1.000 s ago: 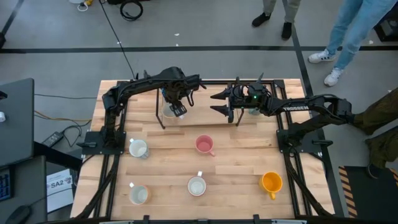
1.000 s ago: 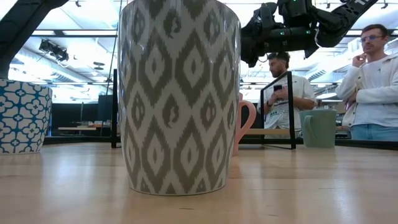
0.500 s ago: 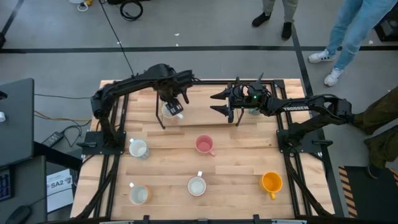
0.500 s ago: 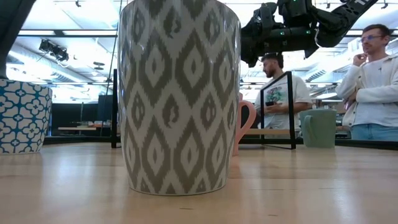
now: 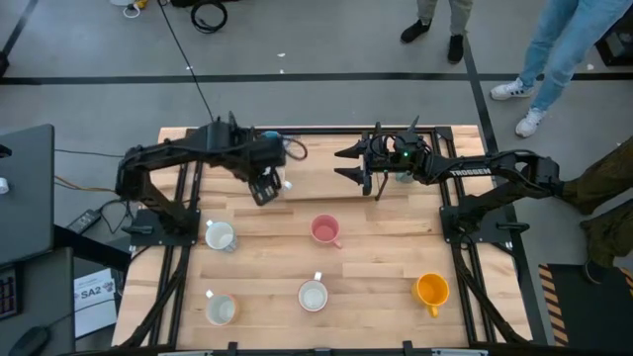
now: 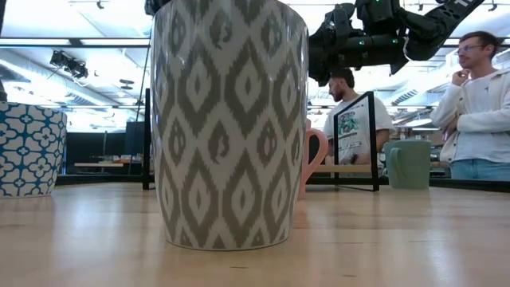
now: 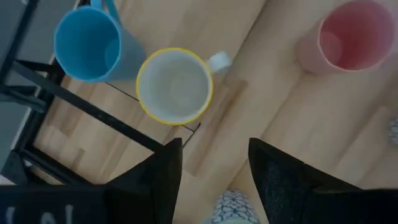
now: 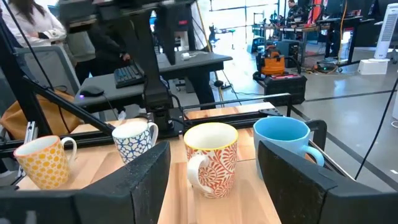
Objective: Place coffee mugs
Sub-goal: Put the blue patterned mug on the shelf
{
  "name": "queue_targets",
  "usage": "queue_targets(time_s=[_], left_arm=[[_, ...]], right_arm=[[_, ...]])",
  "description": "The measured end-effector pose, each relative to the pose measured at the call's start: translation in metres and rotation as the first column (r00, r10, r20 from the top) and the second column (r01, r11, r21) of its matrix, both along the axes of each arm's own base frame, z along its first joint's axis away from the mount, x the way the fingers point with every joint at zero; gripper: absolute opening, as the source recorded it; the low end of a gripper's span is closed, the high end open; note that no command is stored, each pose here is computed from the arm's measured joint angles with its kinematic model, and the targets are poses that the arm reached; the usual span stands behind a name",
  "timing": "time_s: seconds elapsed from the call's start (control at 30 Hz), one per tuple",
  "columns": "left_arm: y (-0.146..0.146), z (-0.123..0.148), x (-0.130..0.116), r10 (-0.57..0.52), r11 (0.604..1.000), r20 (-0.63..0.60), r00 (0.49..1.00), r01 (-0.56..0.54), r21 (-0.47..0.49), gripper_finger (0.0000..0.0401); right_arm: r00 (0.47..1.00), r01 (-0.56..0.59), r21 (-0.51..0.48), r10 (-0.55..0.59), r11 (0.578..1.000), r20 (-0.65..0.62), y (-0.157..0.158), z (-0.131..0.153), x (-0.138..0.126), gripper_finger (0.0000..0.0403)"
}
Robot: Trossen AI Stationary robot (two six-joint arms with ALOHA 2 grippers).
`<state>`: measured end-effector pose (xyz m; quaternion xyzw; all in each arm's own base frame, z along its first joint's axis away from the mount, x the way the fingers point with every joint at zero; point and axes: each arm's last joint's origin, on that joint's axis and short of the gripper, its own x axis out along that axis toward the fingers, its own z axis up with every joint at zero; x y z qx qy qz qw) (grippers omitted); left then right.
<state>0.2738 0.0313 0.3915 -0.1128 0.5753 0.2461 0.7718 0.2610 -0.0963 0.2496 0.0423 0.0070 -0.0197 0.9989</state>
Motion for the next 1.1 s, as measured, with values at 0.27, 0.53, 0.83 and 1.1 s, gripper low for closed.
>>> queue_targets(time_s=[0.27, 0.53, 0.83, 1.1], left_arm=[[-0.032, -0.040, -0.032, -0.015, 0.999, -0.134, 0.991, 0.010, -0.041, 0.0190], [-0.048, -0.080, -0.072, -0.027, 0.997, -0.255, 0.966, 0.006, -0.082, 0.0190], [-0.055, -0.125, -0.087, -0.094, 0.994, -0.379, 0.921, 0.068, -0.081, 0.0190], [-0.057, -0.158, -0.091, -0.187, 0.979, -0.407, 0.894, 0.136, -0.152, 0.0190]], right_arm=[[1.000, 0.000, 0.000, 0.000, 1.000, 0.001, 0.000, 0.000, 0.000, 0.0250], [1.000, 0.000, -0.003, 0.000, 1.000, 0.004, 0.000, 0.000, 0.000, 0.0250], [1.000, 0.000, -0.004, 0.000, 1.000, 0.004, 0.000, 0.000, 0.000, 0.0250], [1.000, 0.000, -0.004, 0.000, 1.000, 0.003, 0.000, 0.000, 0.000, 0.0250]])
